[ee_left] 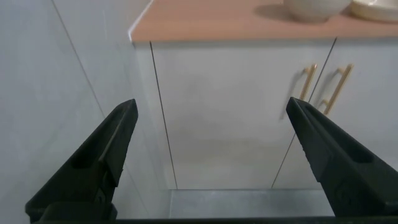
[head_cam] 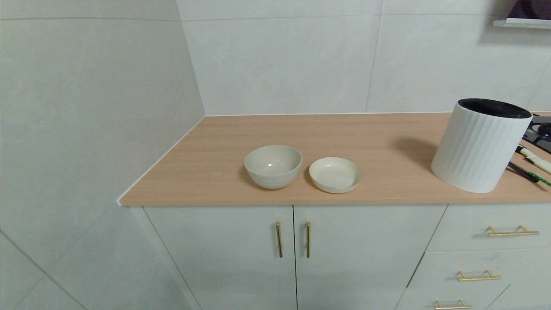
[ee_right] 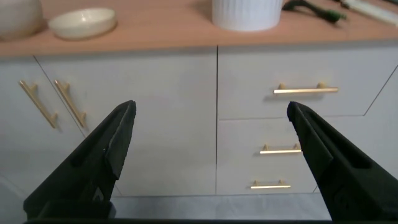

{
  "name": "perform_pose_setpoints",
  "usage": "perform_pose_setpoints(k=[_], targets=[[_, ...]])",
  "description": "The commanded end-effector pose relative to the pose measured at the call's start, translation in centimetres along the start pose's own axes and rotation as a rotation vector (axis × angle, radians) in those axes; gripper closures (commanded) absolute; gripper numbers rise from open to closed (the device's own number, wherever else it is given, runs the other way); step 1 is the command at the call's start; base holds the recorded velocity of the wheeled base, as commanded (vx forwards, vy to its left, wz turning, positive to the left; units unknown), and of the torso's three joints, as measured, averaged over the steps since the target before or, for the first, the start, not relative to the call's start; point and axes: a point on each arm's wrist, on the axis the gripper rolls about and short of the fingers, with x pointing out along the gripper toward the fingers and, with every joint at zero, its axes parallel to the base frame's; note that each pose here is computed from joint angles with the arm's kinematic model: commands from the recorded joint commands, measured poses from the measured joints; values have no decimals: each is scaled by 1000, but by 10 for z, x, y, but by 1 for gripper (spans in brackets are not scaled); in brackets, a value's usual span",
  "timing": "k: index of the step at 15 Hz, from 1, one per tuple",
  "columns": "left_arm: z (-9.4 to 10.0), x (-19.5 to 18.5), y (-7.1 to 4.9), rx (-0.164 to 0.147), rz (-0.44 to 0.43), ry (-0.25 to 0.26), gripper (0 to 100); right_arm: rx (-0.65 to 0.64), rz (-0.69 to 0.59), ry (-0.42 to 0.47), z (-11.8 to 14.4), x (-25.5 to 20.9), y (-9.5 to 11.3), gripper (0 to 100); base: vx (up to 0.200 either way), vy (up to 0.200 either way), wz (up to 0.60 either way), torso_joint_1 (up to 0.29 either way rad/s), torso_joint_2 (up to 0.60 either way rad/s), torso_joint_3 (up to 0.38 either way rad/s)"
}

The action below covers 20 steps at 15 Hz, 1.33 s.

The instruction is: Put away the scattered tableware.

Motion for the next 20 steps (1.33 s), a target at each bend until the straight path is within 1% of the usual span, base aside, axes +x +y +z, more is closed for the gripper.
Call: perform_pose_setpoints(k=[1, 12, 18, 20], targets=[[0, 0, 0, 2, 0, 2, 0, 0, 1, 1, 0, 0, 0, 0, 0, 0, 0, -222, 510, 295], [0, 0, 0, 0, 0, 2, 0, 2, 1, 1, 0, 0, 0, 0, 0, 0, 0, -190, 480, 292], [0, 0, 0, 0, 0, 2, 0, 2, -1, 1, 0, 0, 0, 0, 0, 0, 0, -133, 454, 316], [0, 0, 0, 0, 0, 2, 0, 0, -1, 1, 0, 0, 0, 0, 0, 0, 0, -56, 256, 181]])
